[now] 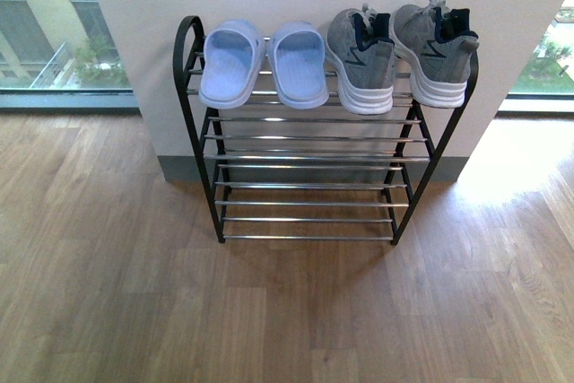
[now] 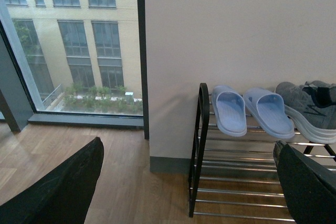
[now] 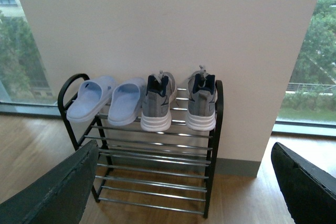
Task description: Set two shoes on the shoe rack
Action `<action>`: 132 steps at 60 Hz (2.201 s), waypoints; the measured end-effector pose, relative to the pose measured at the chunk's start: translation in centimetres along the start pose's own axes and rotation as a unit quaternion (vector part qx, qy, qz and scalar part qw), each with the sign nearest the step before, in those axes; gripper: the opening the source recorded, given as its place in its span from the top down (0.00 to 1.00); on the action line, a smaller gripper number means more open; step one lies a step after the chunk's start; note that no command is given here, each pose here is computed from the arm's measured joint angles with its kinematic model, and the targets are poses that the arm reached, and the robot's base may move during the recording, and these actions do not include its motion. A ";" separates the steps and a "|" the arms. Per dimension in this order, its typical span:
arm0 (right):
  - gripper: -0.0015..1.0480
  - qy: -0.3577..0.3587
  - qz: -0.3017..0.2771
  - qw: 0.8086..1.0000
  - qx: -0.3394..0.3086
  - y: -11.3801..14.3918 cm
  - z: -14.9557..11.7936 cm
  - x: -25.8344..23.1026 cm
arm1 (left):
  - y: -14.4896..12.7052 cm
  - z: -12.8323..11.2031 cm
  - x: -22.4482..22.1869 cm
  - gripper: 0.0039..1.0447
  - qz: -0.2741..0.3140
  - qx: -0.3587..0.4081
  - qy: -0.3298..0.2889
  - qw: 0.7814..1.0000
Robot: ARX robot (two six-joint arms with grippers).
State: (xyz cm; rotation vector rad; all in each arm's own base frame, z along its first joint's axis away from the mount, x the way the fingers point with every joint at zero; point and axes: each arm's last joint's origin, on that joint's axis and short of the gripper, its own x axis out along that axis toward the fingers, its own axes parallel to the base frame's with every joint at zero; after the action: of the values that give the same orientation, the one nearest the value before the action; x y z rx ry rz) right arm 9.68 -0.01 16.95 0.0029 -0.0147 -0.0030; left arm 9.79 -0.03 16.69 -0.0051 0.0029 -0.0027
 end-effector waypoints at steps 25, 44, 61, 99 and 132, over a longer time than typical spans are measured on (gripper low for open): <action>0.09 0.000 0.000 1.000 0.000 0.0 0.0 0.0 | 0.0 0.0 0.0 0.09 0.000 0.000 0.000 1.000; 0.09 0.000 0.001 1.000 0.000 0.0 0.0 0.0 | 0.0 0.0 0.0 0.09 0.000 0.000 0.000 1.000; 0.09 0.000 0.001 1.000 0.000 0.0 0.0 0.0 | 0.0 0.0 0.0 0.09 0.000 0.000 0.000 1.000; 0.09 0.000 0.001 1.000 0.000 0.0 0.0 0.0 | 0.0 0.0 0.0 0.09 0.000 0.000 0.000 1.000; 0.09 0.000 0.001 1.000 0.000 0.0 0.0 0.0 | 0.0 0.0 0.0 0.09 0.000 0.000 0.000 1.000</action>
State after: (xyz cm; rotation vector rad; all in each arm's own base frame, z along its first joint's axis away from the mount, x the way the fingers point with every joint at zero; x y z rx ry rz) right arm 9.68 -0.01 16.95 0.0029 -0.0143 -0.0011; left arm 9.79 -0.03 16.69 -0.0051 0.0029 -0.0034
